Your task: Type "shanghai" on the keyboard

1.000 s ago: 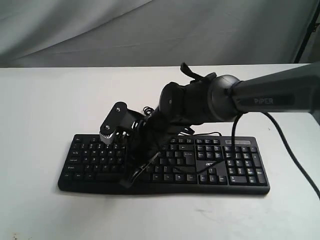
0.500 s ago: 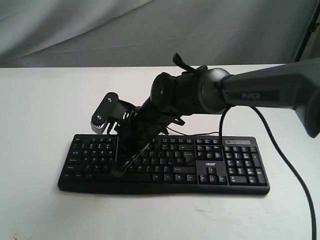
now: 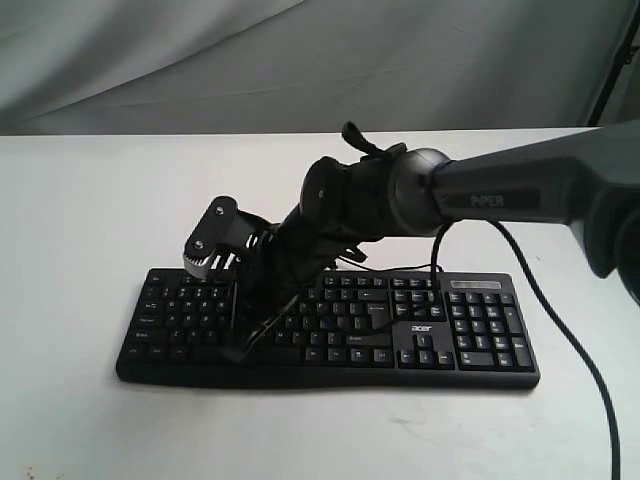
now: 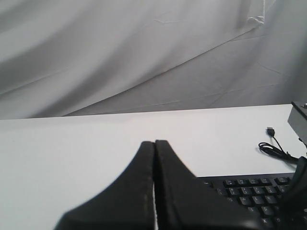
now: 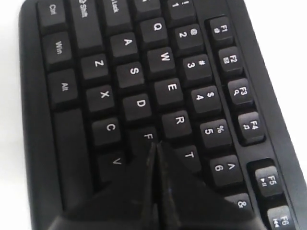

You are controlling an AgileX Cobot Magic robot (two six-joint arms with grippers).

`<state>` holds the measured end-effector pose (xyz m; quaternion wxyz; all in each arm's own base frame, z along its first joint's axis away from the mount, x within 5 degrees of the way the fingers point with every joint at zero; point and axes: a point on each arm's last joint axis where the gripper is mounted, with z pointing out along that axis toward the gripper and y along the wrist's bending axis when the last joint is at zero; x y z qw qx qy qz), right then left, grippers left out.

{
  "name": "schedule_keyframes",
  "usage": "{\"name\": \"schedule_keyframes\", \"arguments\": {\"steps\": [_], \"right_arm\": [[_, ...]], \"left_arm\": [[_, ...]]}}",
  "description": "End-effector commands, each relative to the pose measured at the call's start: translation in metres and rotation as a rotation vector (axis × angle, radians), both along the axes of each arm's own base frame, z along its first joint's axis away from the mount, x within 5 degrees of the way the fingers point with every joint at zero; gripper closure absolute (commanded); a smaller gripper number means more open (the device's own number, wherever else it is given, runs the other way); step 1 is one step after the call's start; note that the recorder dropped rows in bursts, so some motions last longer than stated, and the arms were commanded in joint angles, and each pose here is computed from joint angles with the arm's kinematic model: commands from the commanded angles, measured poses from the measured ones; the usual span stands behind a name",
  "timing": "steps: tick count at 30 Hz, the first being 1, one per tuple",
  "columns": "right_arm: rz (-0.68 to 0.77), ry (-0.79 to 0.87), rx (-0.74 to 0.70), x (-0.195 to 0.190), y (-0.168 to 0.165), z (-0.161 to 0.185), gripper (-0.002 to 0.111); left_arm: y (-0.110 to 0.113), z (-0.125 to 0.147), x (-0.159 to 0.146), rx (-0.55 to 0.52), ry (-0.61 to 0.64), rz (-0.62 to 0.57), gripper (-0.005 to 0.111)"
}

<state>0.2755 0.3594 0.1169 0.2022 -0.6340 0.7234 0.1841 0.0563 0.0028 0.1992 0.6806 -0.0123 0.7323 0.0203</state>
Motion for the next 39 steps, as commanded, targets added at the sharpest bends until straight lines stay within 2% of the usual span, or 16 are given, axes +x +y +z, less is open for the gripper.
{"name": "schedule_keyframes", "arguments": {"steps": [1, 11, 30, 39], "right_arm": [[0.02, 0.01, -0.005, -0.002, 0.001, -0.002, 0.108], [0.015, -0.062, -0.004, -0.001, -0.005, 0.032, 0.108], [-0.005, -0.044, -0.038, 0.002, -0.012, 0.025, 0.108], [-0.01, -0.003, -0.071, 0.002, -0.011, 0.002, 0.108]], "left_arm": [[0.0, 0.0, 0.0, -0.002, -0.007, -0.006, 0.107], [0.0, 0.0, 0.0, -0.002, -0.007, -0.006, 0.107], [0.0, 0.0, 0.0, -0.002, -0.007, -0.006, 0.107], [0.0, 0.0, 0.0, -0.002, -0.007, -0.006, 0.107]]}}
